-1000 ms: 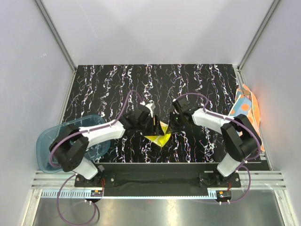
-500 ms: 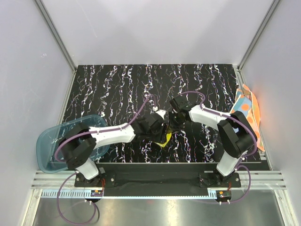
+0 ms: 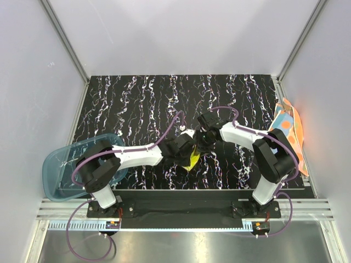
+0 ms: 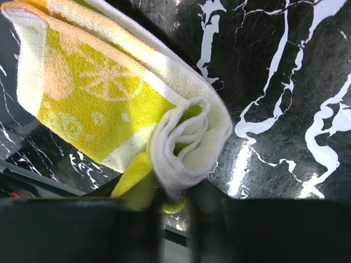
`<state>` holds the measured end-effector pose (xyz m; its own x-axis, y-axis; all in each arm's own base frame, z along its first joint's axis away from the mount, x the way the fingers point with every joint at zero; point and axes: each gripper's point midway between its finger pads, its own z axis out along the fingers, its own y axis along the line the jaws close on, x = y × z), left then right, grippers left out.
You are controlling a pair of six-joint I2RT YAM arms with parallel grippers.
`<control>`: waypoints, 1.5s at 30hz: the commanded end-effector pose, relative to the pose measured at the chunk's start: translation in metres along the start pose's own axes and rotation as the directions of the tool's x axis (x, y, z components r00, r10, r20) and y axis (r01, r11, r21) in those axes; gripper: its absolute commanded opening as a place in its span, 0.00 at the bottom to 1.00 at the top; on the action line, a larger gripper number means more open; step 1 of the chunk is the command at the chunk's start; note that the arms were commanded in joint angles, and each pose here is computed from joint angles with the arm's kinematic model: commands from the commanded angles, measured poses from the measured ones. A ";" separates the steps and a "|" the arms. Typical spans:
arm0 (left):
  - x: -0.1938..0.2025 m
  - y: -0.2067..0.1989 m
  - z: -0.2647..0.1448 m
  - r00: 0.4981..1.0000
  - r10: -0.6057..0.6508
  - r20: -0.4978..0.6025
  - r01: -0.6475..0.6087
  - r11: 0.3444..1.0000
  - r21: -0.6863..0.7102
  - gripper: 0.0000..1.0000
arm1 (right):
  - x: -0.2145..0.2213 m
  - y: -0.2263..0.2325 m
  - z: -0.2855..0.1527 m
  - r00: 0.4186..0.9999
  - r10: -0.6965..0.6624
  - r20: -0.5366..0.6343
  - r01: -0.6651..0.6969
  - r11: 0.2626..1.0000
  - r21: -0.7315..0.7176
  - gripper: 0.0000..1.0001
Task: Roll the towels
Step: Roll the towel
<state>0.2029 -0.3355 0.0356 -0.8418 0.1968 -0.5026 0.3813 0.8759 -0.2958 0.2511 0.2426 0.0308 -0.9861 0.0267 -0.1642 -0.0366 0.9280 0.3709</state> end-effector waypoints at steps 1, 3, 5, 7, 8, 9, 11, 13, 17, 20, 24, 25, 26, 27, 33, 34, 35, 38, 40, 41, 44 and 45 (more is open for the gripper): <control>-0.015 -0.003 -0.004 0.997 -0.038 0.064 0.038 0.999 0.013 0.00 | -0.008 0.009 -0.006 0.999 -0.039 0.027 0.039 0.999 -0.004 0.44; -0.012 -0.003 -0.003 0.997 -0.059 0.057 0.057 0.998 0.033 0.00 | -0.017 0.008 -0.012 0.998 -0.038 0.052 0.037 0.999 0.018 0.58; -0.003 0.001 -0.001 0.994 -0.105 0.026 0.103 0.993 0.061 0.00 | -0.024 0.008 -0.019 0.997 -0.043 0.071 0.042 0.999 0.020 0.67; -0.002 -0.004 -0.001 0.987 -0.159 0.006 0.157 0.980 0.123 0.00 | -0.041 0.008 -0.028 0.994 -0.028 0.104 0.028 1.000 0.003 0.68; -0.006 0.000 -0.001 0.982 -0.191 0.007 0.188 0.972 0.140 0.00 | -0.045 0.006 -0.032 0.994 -0.023 0.103 0.024 1.000 -0.003 0.69; -0.001 0.005 0.001 0.977 -0.214 -0.004 0.212 0.965 0.157 0.00 | -0.053 0.008 -0.038 0.993 -0.020 0.120 0.022 1.000 -0.011 0.69; -0.003 0.010 -0.001 0.960 -0.279 -0.031 0.279 0.940 0.196 0.00 | -0.066 0.005 -0.052 0.988 -0.009 0.153 0.015 0.999 -0.034 0.70; 0.002 0.013 -0.001 0.944 -0.321 -0.069 0.329 0.917 0.225 0.00 | -0.073 0.012 -0.068 0.981 -0.022 0.195 0.038 0.996 -0.077 0.69; 0.004 0.026 0.001 0.917 -0.378 -0.130 0.399 0.887 0.234 0.00 | -0.060 0.050 -0.086 0.972 -0.096 0.216 0.161 0.939 -0.306 0.43; 0.006 0.031 0.003 0.905 -0.395 -0.159 0.423 0.878 0.226 0.01 | -0.039 0.065 -0.081 0.979 -0.110 0.174 0.177 0.881 -0.440 0.24; 0.014 0.037 0.005 0.881 -0.429 -0.199 0.465 0.862 0.201 0.02 | -0.020 0.073 -0.060 0.983 -0.135 0.121 0.177 0.860 -0.478 0.16; 0.016 0.039 0.006 0.876 -0.436 -0.207 0.473 0.858 0.197 0.02 | -0.018 0.072 -0.052 0.986 -0.133 0.103 0.167 0.865 -0.474 0.15; 0.017 0.042 0.007 0.872 -0.442 -0.211 0.480 0.856 0.191 0.02 | -0.019 0.074 -0.050 0.986 -0.132 0.101 0.165 0.861 -0.481 0.15; 0.018 0.043 0.007 0.869 -0.446 -0.214 0.484 0.855 0.186 0.03 | -0.019 0.075 -0.046 0.987 -0.129 0.095 0.159 0.860 -0.485 0.14; 0.024 0.047 0.010 0.847 -0.470 -0.248 0.518 0.835 0.186 0.04 | -0.025 0.075 -0.026 0.988 -0.138 0.072 0.156 0.859 -0.487 0.12; 0.026 0.049 0.011 0.843 -0.474 -0.253 0.522 0.833 0.181 0.04 | -0.026 0.074 -0.022 0.987 -0.144 0.067 0.159 0.862 -0.482 0.12; 0.026 0.049 0.012 0.840 -0.478 -0.255 0.527 0.830 0.180 0.04 | -0.026 0.073 -0.019 0.987 -0.145 0.064 0.158 0.863 -0.480 0.12; 0.029 0.052 0.012 0.830 -0.494 -0.257 0.543 0.821 0.175 0.04 | -0.029 0.069 -0.010 0.987 -0.147 0.059 0.158 0.870 -0.466 0.11; 0.030 0.053 0.010 0.825 -0.504 -0.258 0.552 0.815 0.174 0.03 | -0.034 0.065 -0.005 0.989 -0.136 0.063 0.149 0.869 -0.472 0.10; 0.031 0.054 0.009 0.824 -0.504 -0.258 0.553 0.815 0.173 0.03 | -0.035 0.064 -0.003 0.989 -0.132 0.062 0.146 0.865 -0.480 0.10; 0.031 0.054 0.006 0.821 -0.510 -0.257 0.559 0.811 0.174 0.03 | -0.036 0.059 0.008 0.992 -0.116 0.045 0.123 0.856 -0.503 0.10; 0.031 0.054 0.005 0.821 -0.511 -0.255 0.559 0.810 0.175 0.03 | -0.036 0.058 0.011 0.993 -0.115 0.040 0.120 0.855 -0.505 0.09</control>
<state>0.2194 -0.3056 0.0238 -0.9784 -0.1705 -0.1168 -0.0309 0.6795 -0.7331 0.2699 0.2937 0.0449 -0.9786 -0.0702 -0.1935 -0.1915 0.6554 0.7306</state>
